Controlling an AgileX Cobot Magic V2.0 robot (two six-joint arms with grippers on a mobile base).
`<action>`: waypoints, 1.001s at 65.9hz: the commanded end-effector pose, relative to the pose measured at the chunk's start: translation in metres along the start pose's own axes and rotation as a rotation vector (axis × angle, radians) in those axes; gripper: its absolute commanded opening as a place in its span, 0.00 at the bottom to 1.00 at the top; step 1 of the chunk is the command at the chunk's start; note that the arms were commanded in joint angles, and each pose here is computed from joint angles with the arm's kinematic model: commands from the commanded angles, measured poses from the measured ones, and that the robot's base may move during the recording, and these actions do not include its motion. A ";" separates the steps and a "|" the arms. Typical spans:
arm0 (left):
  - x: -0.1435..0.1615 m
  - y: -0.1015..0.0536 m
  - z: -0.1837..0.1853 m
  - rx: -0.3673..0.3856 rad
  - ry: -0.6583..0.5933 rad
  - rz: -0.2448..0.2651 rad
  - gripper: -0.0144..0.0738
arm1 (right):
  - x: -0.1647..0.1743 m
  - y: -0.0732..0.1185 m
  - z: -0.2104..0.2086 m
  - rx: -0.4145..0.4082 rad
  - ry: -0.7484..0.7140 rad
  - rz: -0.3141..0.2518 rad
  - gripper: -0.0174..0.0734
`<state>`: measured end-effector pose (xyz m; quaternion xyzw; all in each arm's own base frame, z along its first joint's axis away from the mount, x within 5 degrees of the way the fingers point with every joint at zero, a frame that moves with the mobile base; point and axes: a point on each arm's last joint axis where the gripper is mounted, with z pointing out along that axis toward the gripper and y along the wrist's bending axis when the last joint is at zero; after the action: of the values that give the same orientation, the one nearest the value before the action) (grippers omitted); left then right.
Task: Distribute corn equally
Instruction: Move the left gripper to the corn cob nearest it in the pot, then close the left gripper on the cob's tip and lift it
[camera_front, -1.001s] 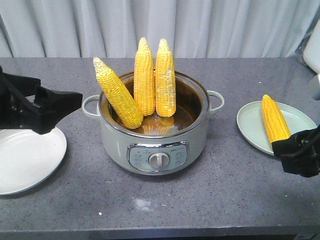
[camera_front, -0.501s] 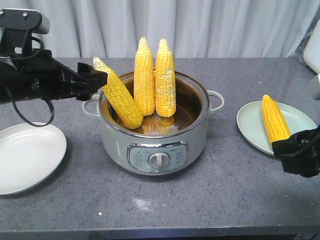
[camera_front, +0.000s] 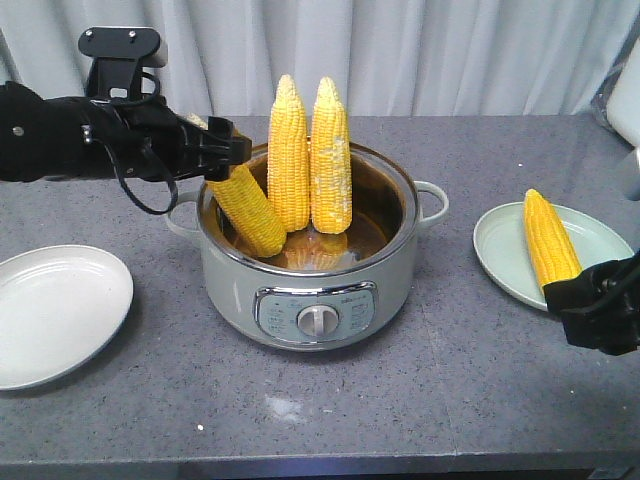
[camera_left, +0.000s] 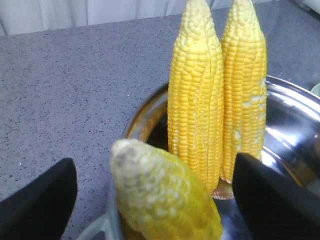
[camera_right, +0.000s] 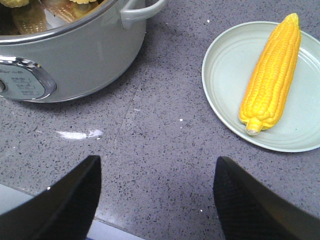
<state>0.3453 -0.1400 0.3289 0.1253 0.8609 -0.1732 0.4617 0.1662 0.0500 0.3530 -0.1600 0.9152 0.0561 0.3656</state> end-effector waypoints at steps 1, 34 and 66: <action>-0.026 -0.006 -0.010 0.018 -0.134 -0.044 0.84 | -0.010 0.000 -0.009 0.005 -0.086 -0.006 0.72; -0.021 -0.013 0.010 0.114 -0.087 0.057 0.84 | -0.010 0.000 -0.009 0.005 -0.086 -0.006 0.72; -0.013 -0.021 0.022 0.237 -0.054 0.080 0.84 | -0.010 0.000 -0.009 0.005 -0.086 -0.006 0.72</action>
<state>0.3643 -0.1673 0.3096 0.2130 0.8334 -0.2411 0.4494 0.1661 0.0500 0.3530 -0.1600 0.9154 0.0564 0.3651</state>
